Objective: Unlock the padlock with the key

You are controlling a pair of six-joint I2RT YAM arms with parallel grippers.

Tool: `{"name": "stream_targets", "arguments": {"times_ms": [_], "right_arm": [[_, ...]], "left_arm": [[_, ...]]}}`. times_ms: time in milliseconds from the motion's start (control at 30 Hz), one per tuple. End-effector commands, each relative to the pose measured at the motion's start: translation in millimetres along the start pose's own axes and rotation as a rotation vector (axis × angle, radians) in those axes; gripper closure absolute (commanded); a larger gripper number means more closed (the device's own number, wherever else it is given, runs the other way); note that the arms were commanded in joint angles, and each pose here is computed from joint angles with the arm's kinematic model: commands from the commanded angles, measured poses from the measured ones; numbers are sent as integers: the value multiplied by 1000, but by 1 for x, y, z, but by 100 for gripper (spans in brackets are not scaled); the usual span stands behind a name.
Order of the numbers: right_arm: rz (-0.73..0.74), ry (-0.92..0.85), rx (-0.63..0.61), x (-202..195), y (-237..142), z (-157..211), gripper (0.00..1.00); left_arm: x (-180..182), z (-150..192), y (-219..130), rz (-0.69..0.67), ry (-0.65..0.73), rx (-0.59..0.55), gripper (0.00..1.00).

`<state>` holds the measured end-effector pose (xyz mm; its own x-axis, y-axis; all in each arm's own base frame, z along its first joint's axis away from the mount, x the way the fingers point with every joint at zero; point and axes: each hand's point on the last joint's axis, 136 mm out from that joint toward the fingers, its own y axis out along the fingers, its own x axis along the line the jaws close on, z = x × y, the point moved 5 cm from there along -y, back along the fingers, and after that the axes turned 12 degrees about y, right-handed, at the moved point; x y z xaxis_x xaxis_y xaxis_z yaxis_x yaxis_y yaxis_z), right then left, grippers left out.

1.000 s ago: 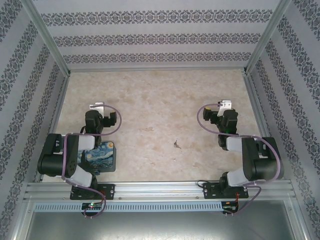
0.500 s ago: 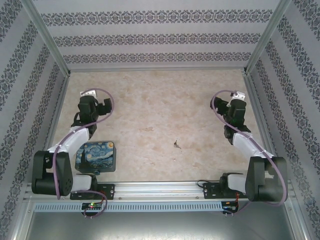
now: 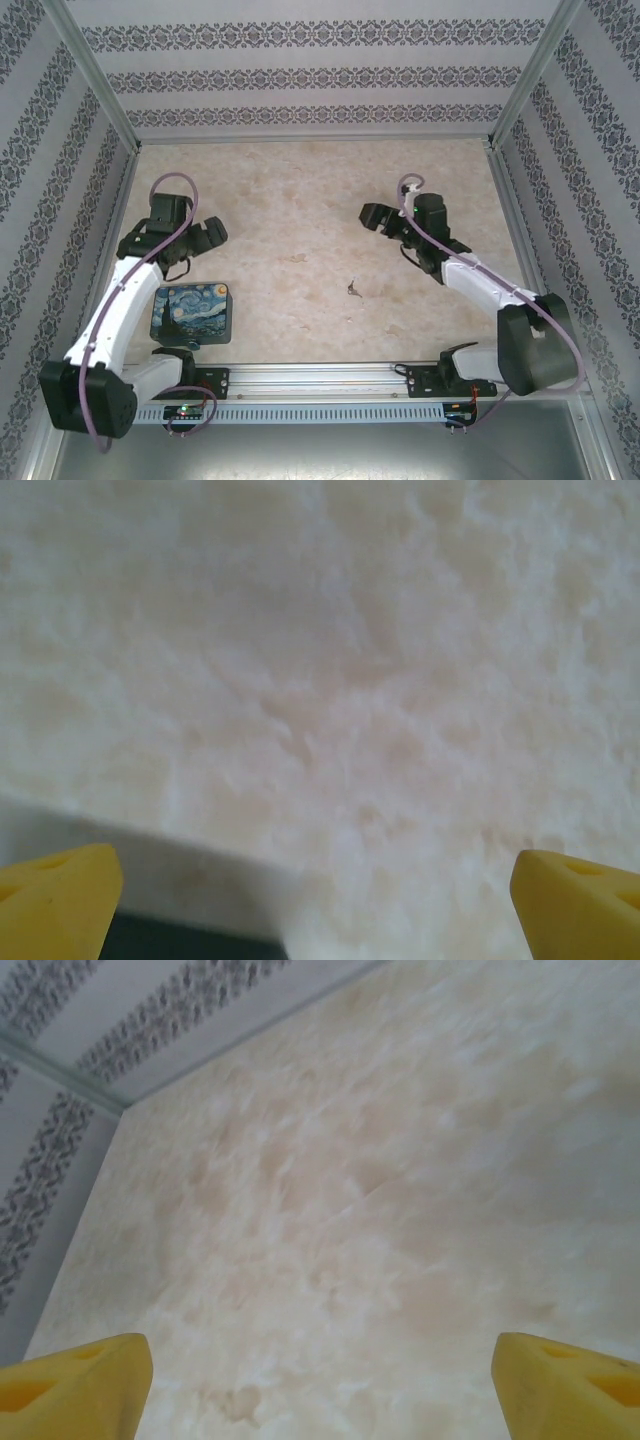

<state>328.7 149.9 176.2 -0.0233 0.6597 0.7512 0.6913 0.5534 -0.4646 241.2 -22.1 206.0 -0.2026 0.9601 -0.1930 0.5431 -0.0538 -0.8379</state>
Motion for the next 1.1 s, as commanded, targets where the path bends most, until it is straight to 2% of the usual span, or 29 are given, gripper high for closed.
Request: {"name": "stream_targets", "arguments": {"times_ms": [0,33,167,533,800,1000,1067], "right_arm": [[26,2,10,15,12,2,5],[34,-1,12,17,14,4,2],[22,-6,17,22,17,7,2],[12,8,41,16,7,6,13],[60,72,2,-10,-13,1,14],[86,106,-8,-25,-26,3,14],[113,113,-24,-30,-30,4,10]], "left_arm": [[1,41,-3,16,-53,138,0],[0,45,-2,25,-54,145,0],[-10,63,7,44,-26,184,0],[-42,90,43,84,46,228,0],[-84,73,64,152,72,184,0],[-143,51,79,212,147,163,0],[-167,44,85,236,168,153,0]]}}
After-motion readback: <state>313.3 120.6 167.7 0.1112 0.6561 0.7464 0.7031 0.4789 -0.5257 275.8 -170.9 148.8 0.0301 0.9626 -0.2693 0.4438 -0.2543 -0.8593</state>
